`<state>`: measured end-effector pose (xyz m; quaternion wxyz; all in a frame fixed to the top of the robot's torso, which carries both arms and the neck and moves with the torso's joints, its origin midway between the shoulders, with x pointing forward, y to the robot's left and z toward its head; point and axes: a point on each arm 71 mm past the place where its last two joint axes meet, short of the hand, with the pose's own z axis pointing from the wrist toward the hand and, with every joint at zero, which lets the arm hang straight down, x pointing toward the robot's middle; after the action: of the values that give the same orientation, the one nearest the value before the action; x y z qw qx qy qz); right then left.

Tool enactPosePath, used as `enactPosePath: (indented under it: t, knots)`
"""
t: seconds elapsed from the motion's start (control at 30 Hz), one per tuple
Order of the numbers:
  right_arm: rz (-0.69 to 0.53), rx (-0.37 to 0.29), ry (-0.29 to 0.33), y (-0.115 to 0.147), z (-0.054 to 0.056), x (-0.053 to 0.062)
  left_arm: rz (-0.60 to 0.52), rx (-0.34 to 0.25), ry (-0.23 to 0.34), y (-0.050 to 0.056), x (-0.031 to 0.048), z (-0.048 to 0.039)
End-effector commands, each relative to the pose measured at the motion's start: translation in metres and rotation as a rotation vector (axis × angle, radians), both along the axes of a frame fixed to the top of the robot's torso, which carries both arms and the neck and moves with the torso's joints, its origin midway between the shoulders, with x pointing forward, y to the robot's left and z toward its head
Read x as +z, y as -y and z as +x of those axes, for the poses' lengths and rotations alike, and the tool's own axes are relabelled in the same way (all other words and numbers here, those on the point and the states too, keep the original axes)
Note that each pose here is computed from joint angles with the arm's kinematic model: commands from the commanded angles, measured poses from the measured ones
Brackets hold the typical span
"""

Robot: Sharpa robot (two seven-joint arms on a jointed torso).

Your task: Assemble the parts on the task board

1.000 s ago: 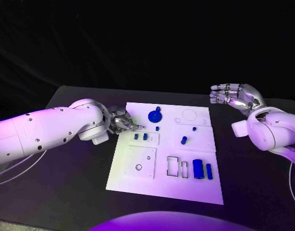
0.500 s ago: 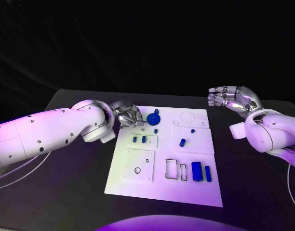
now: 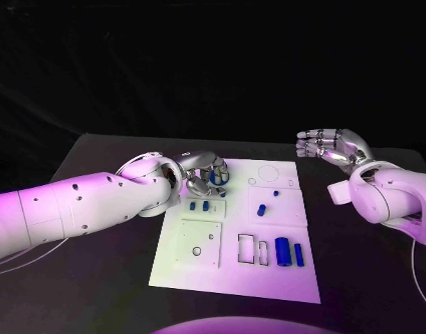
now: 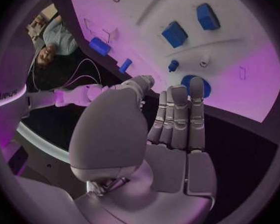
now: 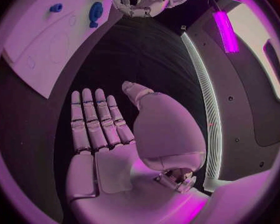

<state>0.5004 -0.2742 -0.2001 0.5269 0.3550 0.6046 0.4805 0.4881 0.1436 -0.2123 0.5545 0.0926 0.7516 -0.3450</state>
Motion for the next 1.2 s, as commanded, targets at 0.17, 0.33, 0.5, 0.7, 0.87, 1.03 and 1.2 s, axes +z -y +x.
enactPosePath:
  t: [0.17, 0.33, 0.5, 0.7, 0.87, 1.03, 1.2]
  knots:
    - [-0.005, 0.023, 0.014, -0.002, -0.001, 0.000, 0.183, -0.103, 0.113, 0.014, -0.0086, -0.0013]
    - [-0.008, 0.024, 0.016, -0.002, -0.001, 0.000, 0.232, -0.106, 0.107, 0.017, -0.0124, -0.0003]
    - [-0.009, 0.024, 0.016, -0.002, -0.001, 0.000, 0.253, -0.102, 0.116, 0.020, -0.0134, 0.0010]
    - [-0.009, 0.026, 0.016, -0.003, -0.001, 0.000, 0.263, -0.099, 0.120, 0.022, -0.0140, 0.0028]
    - [-0.009, 0.026, 0.015, -0.004, -0.001, 0.000, 0.273, -0.101, 0.112, 0.024, -0.0148, 0.0033]
    - [-0.008, 0.027, 0.015, -0.004, -0.001, 0.000, 0.280, -0.094, 0.102, 0.025, -0.0155, 0.0037]
    - [-0.008, 0.029, 0.015, -0.005, -0.001, 0.000, 0.282, -0.099, 0.092, 0.028, -0.0161, 0.0032]
